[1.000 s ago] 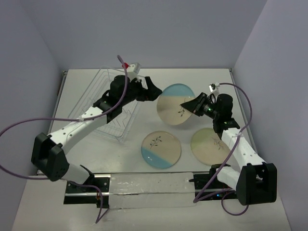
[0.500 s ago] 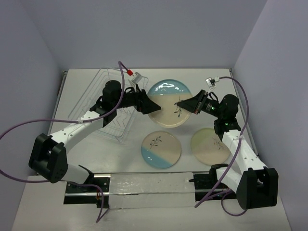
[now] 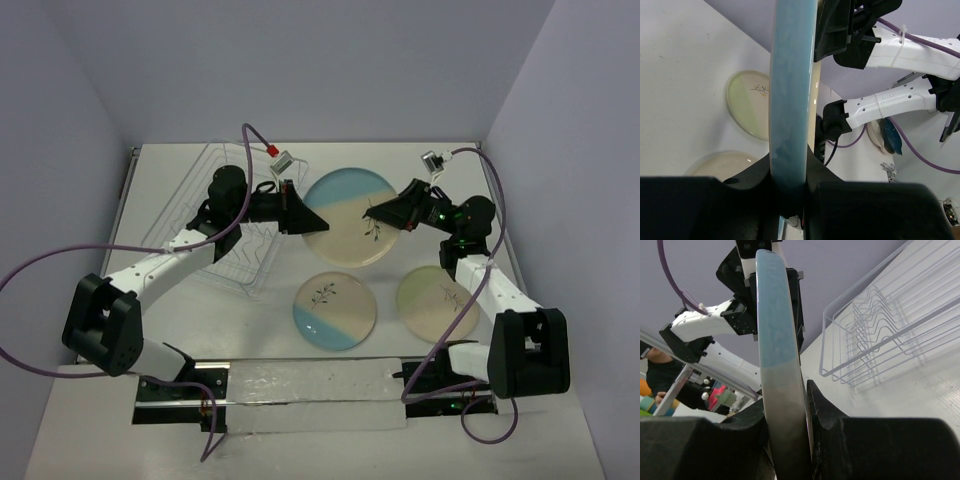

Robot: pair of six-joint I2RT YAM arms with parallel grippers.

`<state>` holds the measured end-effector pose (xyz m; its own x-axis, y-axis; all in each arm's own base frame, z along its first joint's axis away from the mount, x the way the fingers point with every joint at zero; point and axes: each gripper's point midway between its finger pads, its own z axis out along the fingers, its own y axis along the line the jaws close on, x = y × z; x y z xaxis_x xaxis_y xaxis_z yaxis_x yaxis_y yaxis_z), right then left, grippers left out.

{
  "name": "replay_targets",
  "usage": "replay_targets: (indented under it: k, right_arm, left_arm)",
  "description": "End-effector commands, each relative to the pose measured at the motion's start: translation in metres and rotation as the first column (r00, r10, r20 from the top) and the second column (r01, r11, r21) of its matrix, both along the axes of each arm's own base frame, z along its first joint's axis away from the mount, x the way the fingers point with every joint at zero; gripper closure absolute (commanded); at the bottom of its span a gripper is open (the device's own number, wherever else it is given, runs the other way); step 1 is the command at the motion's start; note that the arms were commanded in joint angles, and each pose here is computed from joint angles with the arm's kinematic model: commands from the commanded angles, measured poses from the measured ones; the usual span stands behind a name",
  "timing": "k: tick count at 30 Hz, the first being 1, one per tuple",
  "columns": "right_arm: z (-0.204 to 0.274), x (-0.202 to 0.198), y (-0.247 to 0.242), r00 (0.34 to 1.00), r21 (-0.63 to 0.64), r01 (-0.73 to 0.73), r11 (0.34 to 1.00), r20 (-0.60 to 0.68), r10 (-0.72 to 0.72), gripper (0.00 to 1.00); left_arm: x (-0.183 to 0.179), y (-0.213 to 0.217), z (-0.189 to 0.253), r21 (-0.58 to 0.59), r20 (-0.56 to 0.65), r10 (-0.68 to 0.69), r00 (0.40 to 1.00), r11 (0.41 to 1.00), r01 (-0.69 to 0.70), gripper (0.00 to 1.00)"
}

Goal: Load the plates into the dish rack

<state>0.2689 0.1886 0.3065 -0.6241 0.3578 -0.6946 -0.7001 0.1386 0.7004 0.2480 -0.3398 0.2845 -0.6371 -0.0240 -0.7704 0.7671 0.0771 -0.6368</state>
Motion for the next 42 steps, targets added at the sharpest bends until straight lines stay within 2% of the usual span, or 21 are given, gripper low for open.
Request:
replay_targets:
  k: [1,2,5,8,12,18,22,23,25,29,31,32,34,36,37,42]
  right_arm:
    - [0.028,0.003,0.008,1.000,0.046,-0.004,0.999,0.008,0.004,1.00]
    - [0.029,0.009,0.007,0.999,0.027,0.026,0.999,0.041,-0.027,0.97]
    - [0.016,0.029,0.002,0.991,-0.049,0.131,0.990,-0.012,-0.132,0.71]
    - [0.016,0.042,-0.006,0.973,-0.115,0.231,0.966,0.018,-0.230,0.47]
    - [0.009,0.056,-0.013,0.954,-0.167,0.299,0.940,0.016,-0.301,0.34]
    - [0.000,0.074,-0.009,0.964,-0.167,0.258,0.952,-0.029,-0.266,0.31]
    - [0.000,0.082,-0.009,0.965,-0.168,0.250,0.954,-0.039,-0.259,0.28]
    - [0.001,0.083,-0.011,0.963,-0.168,0.259,0.951,-0.033,-0.268,0.27]
    - [0.009,0.086,-0.018,0.951,-0.168,0.304,0.938,-0.005,-0.309,0.26]
    - [0.012,0.091,-0.031,0.927,-0.185,0.370,0.910,0.012,-0.375,0.25]
    - [0.010,0.091,-0.037,0.921,-0.191,0.384,0.904,0.008,-0.389,0.25]
    - [0.007,0.092,-0.041,0.917,-0.197,0.392,0.899,0.002,-0.399,0.25]
    - [0.003,0.092,-0.043,0.916,-0.203,0.392,0.897,-0.006,-0.402,0.25]
    - [-0.002,0.097,-0.058,0.898,-0.207,0.428,0.880,-0.016,-0.440,0.25]
    - [-0.003,0.098,-0.061,0.893,-0.208,0.436,0.875,-0.014,-0.449,0.26]
    - [-0.009,0.102,-0.072,0.879,-0.220,0.463,0.859,-0.007,-0.476,0.26]
  left_arm:
    - [0.007,-0.007,0.024,-0.059,0.173,0.045,0.984,0.998,-0.035,1.00]
    - [0.010,-0.005,0.028,-0.065,0.184,0.078,0.980,0.996,-0.066,1.00]
    - [0.017,0.004,0.038,-0.080,0.204,0.163,0.965,0.986,-0.149,1.00]
    - [0.015,0.014,0.052,-0.099,0.234,0.220,0.947,0.974,-0.201,1.00]
    - [0.009,0.026,0.071,-0.136,0.274,0.271,0.923,0.961,-0.241,1.00]
    - [0.004,0.044,0.089,-0.168,0.317,0.358,0.878,0.933,-0.320,1.00]
    - [0.019,0.061,0.096,-0.160,0.311,0.483,0.818,0.875,-0.457,1.00]
    - [0.025,0.066,0.094,-0.149,0.306,0.523,0.796,0.852,-0.502,1.00]
    - [0.048,0.089,0.099,-0.140,0.306,0.660,0.686,0.744,-0.654,1.00]
    - [0.064,0.119,0.101,-0.148,0.367,0.759,0.537,0.618,-0.772,1.00]
    - [0.065,0.128,0.111,-0.167,0.425,0.761,0.490,0.598,-0.784,1.00]
    - [0.068,0.133,0.106,-0.128,0.452,0.749,0.484,0.591,-0.796,1.00]
    - [0.082,0.151,0.115,-0.129,0.451,0.793,0.411,0.513,-0.849,1.00]
    - [0.099,0.173,0.112,-0.063,0.487,0.791,0.371,0.455,-0.888,1.00]
    - [0.104,0.181,0.118,-0.070,0.503,0.794,0.342,0.432,-0.899,1.00]
    - [0.116,0.222,0.125,-0.021,0.657,0.708,0.260,0.361,-0.932,1.00]
